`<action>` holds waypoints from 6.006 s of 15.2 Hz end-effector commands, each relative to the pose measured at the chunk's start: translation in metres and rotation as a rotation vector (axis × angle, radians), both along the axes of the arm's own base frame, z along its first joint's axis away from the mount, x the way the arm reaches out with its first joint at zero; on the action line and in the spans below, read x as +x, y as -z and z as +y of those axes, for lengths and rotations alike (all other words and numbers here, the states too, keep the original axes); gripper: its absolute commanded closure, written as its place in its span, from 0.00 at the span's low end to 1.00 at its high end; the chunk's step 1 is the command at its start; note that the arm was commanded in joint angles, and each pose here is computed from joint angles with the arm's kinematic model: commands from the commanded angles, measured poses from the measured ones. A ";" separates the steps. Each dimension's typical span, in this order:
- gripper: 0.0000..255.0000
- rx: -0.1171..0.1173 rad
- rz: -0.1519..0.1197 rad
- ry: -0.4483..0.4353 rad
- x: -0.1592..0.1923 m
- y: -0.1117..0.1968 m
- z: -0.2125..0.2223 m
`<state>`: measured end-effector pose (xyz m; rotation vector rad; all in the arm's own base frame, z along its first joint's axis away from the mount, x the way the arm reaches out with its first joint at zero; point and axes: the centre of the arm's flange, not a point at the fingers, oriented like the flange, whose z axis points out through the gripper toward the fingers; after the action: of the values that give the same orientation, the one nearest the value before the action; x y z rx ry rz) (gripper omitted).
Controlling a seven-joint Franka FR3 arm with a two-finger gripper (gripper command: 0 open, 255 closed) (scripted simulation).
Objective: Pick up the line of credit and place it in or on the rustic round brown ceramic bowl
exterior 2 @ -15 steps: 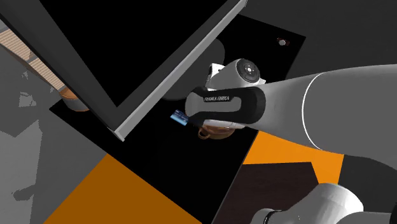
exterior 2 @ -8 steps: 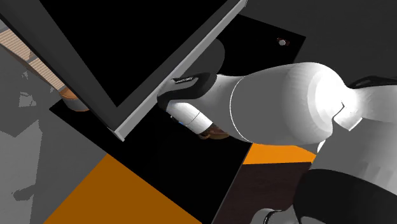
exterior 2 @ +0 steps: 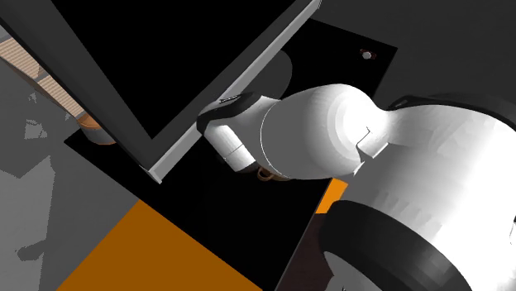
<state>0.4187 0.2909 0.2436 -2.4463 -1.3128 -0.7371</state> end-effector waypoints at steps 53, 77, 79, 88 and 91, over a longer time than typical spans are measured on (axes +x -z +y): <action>1.00 0.001 0.000 0.000 -0.016 -0.157 -0.088; 1.00 0.001 0.000 0.000 -0.031 -0.077 -0.164; 1.00 0.001 0.000 0.000 -0.031 -0.077 -0.164; 0.00 0.001 0.000 0.000 -0.031 -0.077 -0.163; 0.00 0.001 0.000 0.000 -0.040 -0.099 -0.176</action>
<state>0.3830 0.1201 0.3352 -2.4426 -1.3088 -0.7383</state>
